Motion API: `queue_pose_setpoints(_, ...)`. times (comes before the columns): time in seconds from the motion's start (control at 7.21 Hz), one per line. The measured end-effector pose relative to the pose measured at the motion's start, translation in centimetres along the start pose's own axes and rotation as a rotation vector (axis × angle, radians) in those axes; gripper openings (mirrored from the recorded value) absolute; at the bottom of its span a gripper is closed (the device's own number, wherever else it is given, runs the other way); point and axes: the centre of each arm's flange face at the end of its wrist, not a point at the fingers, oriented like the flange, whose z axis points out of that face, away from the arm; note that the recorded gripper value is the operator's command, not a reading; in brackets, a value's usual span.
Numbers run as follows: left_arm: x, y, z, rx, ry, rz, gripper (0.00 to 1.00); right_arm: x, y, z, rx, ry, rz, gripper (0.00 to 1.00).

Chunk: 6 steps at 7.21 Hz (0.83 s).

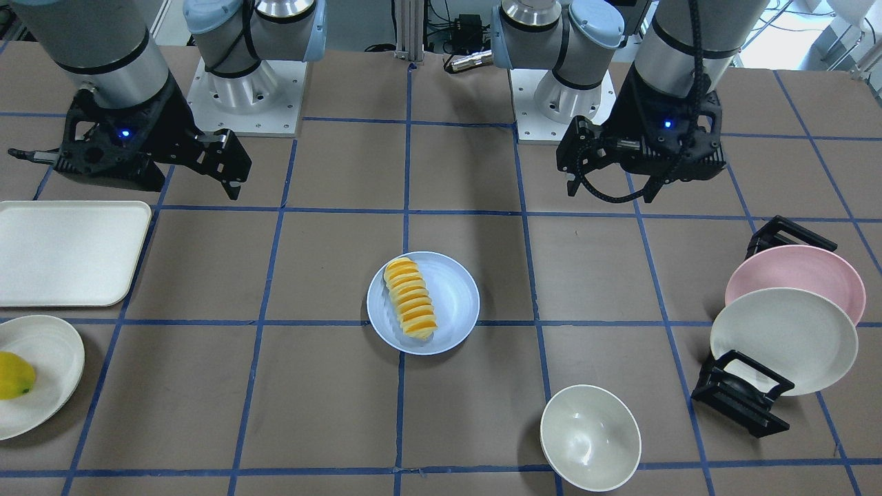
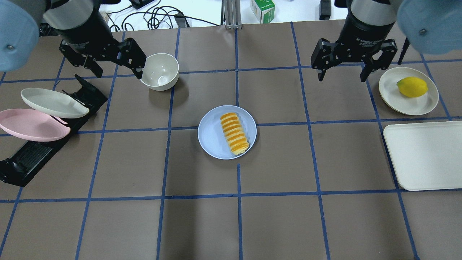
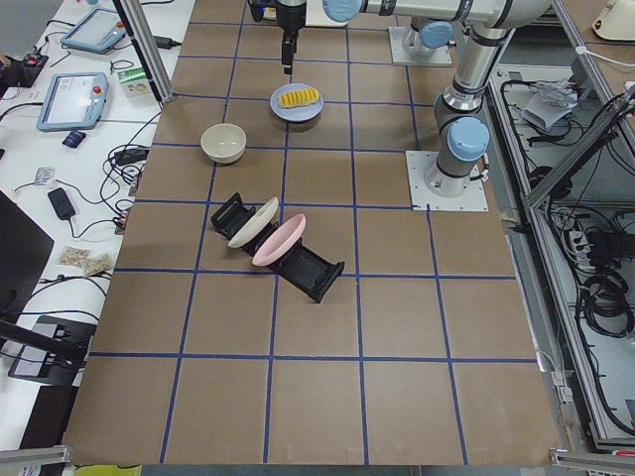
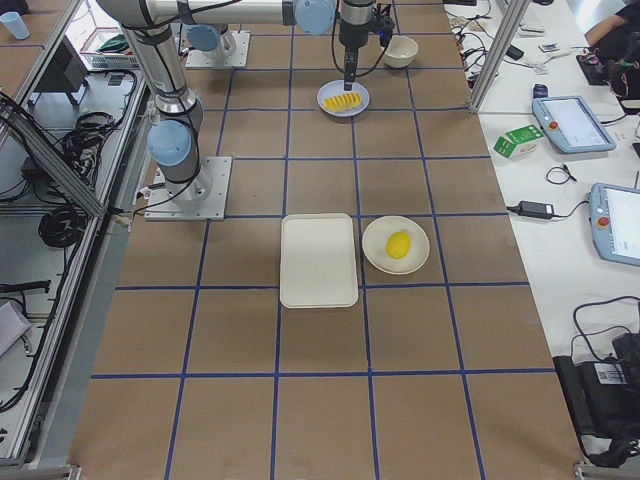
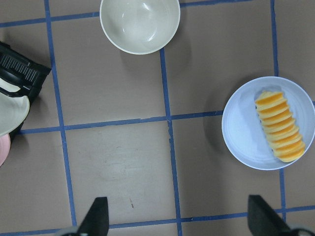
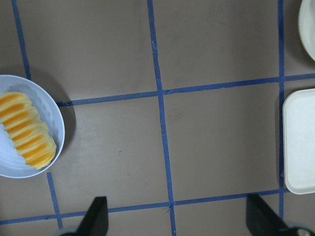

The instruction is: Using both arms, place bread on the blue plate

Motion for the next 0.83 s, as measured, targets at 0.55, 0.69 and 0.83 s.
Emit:
queue_pose_setpoints(0.55,0.29,0.84,0.82,0.016,-0.006,0.002,1.00,0.83,0.64,-0.75,0.002,-0.006,0.019,1.00)
queue_pose_setpoints(0.69,0.32,0.89,0.65,0.016,-0.008,0.002,1.00,0.68,0.81,-0.93,0.006,-0.008,0.016,1.00)
queue_pose_setpoints(0.83,0.37,0.90,0.52,0.015,-0.009,0.004,1.00,0.57,0.84,-0.96,0.008,-0.011,0.013,1.00)
